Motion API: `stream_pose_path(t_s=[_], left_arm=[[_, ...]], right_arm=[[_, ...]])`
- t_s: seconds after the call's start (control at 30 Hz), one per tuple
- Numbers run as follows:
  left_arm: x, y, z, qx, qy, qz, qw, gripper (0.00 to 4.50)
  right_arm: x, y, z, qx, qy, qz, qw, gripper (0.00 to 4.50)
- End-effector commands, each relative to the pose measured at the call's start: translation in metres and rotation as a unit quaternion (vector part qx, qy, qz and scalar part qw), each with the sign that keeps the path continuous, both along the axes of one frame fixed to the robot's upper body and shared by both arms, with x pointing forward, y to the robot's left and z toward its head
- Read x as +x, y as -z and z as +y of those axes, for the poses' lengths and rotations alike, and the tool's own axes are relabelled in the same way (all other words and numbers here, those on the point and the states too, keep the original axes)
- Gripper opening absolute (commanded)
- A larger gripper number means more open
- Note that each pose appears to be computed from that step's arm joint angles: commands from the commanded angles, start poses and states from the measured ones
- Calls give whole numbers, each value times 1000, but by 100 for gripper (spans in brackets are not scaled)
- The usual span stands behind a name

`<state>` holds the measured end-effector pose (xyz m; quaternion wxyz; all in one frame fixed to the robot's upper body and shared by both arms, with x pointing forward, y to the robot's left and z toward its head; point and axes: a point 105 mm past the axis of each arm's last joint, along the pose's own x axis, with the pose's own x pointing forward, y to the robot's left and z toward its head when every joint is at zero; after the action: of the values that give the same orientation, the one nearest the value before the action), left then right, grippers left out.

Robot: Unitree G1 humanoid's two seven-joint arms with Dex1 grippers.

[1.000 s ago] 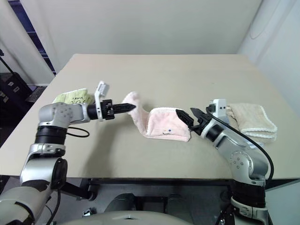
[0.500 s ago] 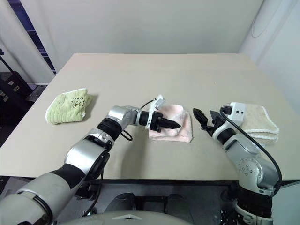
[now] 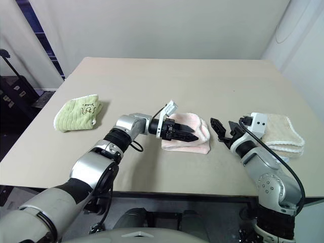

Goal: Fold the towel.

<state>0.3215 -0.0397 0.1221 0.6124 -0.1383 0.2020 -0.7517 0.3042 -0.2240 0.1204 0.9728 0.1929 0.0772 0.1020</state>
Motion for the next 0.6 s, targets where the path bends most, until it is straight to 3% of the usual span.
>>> stream_pose_path(t_s=[0.03,0.1,0.17,0.33,0.5,0.53,0.6], left_arm=[[-8,-28,10,-53,32,-48,997,397],[0,-31,17,-49,1,-69,996,397],[11,-34,23,-43,-40,-99,993,402],[32,-39,45,-31,-104,-142,984,234],[44,-13,46,29,-144,-215,966,40],[45,-4,42,43,-152,-222,962,4],[43,13,33,60,-150,-224,961,4]], right_arm=[[6,-24,-2,-5,5,-46,999,450],[7,-31,4,-14,-9,-58,998,450],[8,-39,13,-12,-29,-73,997,393],[14,-55,41,-26,-96,-98,990,214],[26,-44,60,-47,-156,-72,984,17],[29,-38,63,-54,-170,-60,982,0],[34,-26,67,-67,-190,-40,979,0]])
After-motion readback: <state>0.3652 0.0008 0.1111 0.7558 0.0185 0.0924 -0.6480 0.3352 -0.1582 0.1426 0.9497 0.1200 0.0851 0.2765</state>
